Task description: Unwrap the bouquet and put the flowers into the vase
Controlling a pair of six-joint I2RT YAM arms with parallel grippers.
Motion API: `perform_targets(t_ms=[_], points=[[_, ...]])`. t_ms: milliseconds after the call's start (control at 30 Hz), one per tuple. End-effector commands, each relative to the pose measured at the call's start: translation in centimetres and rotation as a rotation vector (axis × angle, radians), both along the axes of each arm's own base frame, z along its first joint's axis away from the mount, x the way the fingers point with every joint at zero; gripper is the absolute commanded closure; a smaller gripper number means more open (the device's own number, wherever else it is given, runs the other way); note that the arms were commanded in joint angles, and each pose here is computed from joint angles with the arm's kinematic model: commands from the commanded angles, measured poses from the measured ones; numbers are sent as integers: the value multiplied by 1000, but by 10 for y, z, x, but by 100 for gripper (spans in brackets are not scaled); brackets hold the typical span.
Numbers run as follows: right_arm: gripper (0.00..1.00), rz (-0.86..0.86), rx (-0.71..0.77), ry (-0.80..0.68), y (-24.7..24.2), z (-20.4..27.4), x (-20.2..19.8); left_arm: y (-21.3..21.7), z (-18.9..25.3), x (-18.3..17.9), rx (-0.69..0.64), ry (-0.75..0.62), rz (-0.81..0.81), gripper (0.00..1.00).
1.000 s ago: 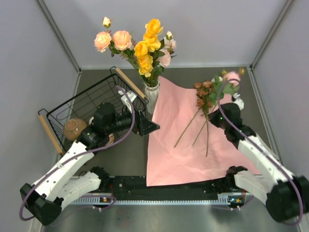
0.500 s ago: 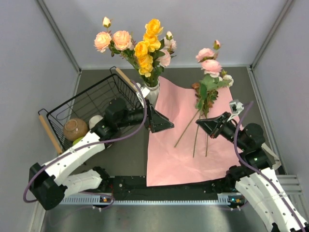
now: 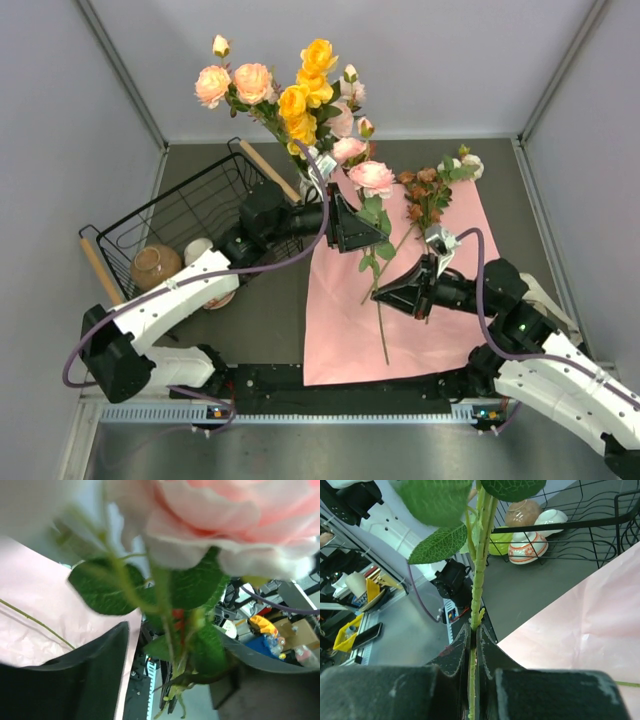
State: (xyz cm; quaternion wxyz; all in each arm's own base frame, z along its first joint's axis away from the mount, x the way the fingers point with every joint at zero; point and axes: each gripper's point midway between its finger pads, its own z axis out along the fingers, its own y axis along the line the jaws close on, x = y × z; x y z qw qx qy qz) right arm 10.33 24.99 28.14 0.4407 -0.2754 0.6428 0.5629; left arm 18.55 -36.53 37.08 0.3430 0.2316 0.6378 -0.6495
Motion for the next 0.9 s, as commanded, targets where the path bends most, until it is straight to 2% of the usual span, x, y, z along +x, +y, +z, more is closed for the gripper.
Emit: perform_targets(t_ms=[0,33,100,133,200,233,267,333,367,400,467,500,567,600,633,667,700,800,867], points=[[100,26,25,-72,5,14,-5,7,53,0,-97,-139,43,45],[100,17,26,-71,5,13,-3,8,52,1,-83,-136,49,51],[100,6,23,-74,6,11,0,10,52,3,-62,-156,65,55],[100,3,16,-73,6,11,1,11,54,2,-52,-157,68,65],[100,3,7,-80,6,11,1,13,55,1,-44,-187,71,79],[100,-6,6,-84,5,11,3,16,60,2,-48,-204,92,90],[87,-26,-7,-80,4,9,6,19,57,5,-23,-220,115,100],[62,-143,-46,-67,-3,4,25,29,73,9,-22,-280,181,100],[34,-211,-58,-62,-9,7,35,34,72,12,19,-332,207,100],[26,-366,-112,-22,-24,-5,57,39,90,13,5,-387,238,100],[12,-509,-149,-1,-42,-11,74,56,98,23,64,-481,339,100],[9,-655,-191,12,-61,-20,92,64,112,27,63,-530,392,100],[2,-790,-208,49,-82,-28,102,90,127,46,102,-625,568,100],[1,-908,-237,68,-102,-35,111,99,139,49,103,-660,622,100],[1,-951,-241,80,-109,-38,113,107,147,51,107,-694,665,100],[1,-980,-244,94,-114,-43,114,118,153,60,134,-746,739,100],[1,-1001,-238,98,-118,-43,114,122,166,60,107,-788,770,100],[1,-983,-239,119,-115,-50,112,139,187,78,103,-842,911,100],[1,-971,-242,135,-113,-54,110,143,196,86,94,-851,946,100]])
